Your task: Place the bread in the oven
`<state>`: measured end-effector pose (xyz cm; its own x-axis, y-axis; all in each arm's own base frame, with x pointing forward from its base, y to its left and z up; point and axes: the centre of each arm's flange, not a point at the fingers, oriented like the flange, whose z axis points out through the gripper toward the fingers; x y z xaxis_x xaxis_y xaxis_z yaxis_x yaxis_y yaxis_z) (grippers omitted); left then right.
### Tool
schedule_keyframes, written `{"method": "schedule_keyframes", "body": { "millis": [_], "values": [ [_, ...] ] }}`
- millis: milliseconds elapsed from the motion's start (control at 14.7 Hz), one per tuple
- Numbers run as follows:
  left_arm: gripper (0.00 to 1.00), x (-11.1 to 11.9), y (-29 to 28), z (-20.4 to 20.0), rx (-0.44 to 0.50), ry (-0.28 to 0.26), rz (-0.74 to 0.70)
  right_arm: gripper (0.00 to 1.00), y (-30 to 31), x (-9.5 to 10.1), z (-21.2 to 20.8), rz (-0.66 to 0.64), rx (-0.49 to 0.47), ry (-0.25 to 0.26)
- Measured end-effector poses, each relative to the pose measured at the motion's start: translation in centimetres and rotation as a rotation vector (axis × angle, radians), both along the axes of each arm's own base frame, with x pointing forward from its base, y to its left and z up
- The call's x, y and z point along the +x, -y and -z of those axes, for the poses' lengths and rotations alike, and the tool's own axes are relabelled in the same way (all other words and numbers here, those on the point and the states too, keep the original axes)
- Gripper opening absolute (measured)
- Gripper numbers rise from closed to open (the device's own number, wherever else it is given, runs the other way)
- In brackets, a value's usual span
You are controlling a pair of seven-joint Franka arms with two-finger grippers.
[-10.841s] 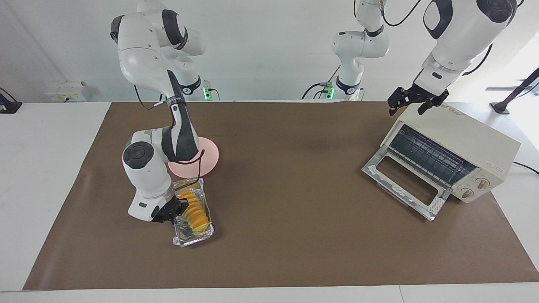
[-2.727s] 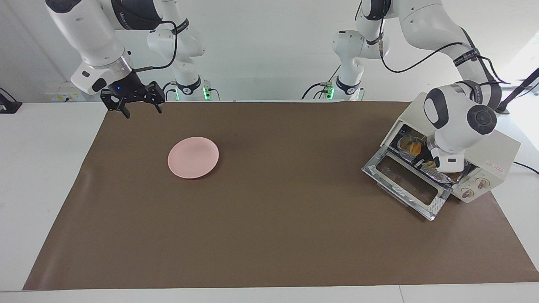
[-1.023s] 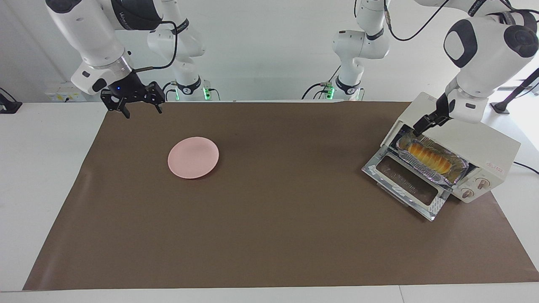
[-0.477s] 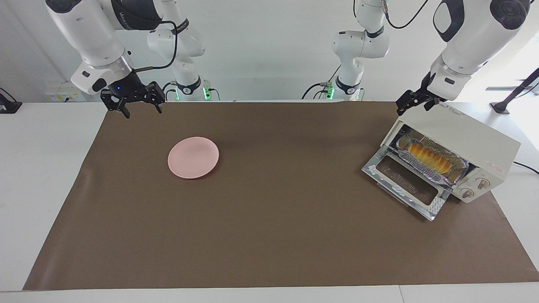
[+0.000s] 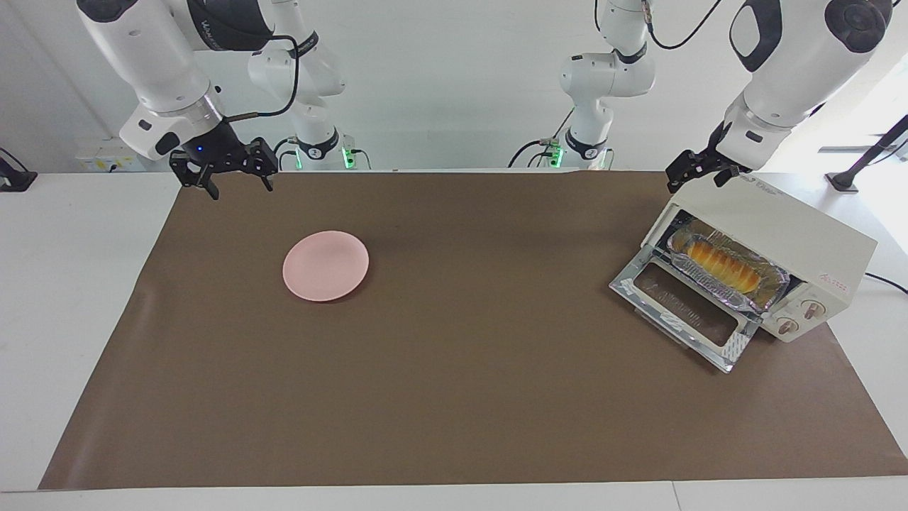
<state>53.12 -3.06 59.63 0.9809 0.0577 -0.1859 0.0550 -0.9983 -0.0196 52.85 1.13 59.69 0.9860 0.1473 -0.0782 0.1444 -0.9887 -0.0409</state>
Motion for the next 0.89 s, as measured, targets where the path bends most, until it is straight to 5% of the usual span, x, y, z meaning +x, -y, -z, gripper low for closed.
{"method": "schedule_keyframes", "body": {
  "millis": [886],
  "values": [
    [1.00,0.0,2.8,0.1,-0.006,0.019,0.071,1.00,0.0,0.0,0.0,0.000,0.000,0.000]
  ]
}}
